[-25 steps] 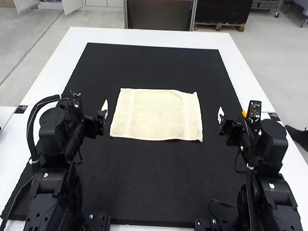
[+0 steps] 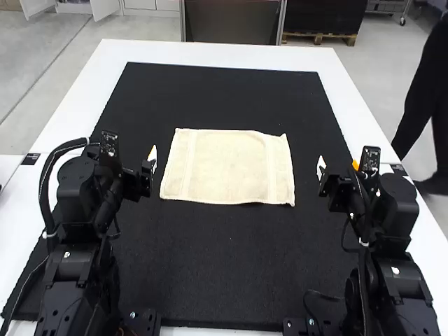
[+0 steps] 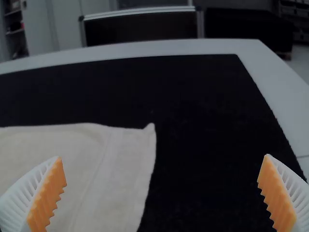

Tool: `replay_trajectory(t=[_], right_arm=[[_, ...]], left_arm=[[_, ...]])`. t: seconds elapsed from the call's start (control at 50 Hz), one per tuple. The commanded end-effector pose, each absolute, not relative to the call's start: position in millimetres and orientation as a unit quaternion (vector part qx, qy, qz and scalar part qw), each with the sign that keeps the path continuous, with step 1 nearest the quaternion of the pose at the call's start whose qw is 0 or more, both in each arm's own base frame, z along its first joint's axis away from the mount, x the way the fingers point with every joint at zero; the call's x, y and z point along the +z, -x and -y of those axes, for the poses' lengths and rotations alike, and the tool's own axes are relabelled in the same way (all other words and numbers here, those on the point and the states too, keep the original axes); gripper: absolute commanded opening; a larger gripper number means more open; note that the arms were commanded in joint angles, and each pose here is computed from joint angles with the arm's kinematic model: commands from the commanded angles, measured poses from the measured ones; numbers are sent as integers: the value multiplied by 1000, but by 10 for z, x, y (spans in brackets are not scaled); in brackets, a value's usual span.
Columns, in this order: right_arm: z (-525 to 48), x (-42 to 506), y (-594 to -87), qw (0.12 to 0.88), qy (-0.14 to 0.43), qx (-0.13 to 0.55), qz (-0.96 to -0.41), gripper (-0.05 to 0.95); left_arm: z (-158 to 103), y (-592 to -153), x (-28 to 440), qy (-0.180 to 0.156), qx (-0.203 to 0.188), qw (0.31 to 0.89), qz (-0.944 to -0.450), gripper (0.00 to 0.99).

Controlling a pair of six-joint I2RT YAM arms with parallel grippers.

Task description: Fold the towel.

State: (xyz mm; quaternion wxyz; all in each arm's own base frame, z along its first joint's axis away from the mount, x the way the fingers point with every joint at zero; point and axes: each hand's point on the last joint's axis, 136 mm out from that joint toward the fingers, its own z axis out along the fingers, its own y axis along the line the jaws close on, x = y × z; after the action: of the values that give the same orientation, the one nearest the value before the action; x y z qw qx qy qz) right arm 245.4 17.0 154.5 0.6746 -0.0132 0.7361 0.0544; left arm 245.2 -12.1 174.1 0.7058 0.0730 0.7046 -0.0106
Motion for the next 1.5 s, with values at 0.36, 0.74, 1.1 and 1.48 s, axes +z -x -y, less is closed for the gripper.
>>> replay_trajectory(t=[0.36,0.74,1.1,1.48], right_arm=[[-120,1511,-2456,673,8,42,-739,918],[-120,1522,-2455,674,8,42,-738,918],[-122,1518,-2455,674,9,43,-738,918],[-91,2029,-2449,748,44,-6,-663,889]], left_arm=[[84,-2453,1746,-79,9,708,-702,967],[84,-2452,1749,-79,9,709,-701,967],[84,-2453,1746,-79,9,708,-702,967],[-95,-2404,2263,-59,74,775,-625,952]])
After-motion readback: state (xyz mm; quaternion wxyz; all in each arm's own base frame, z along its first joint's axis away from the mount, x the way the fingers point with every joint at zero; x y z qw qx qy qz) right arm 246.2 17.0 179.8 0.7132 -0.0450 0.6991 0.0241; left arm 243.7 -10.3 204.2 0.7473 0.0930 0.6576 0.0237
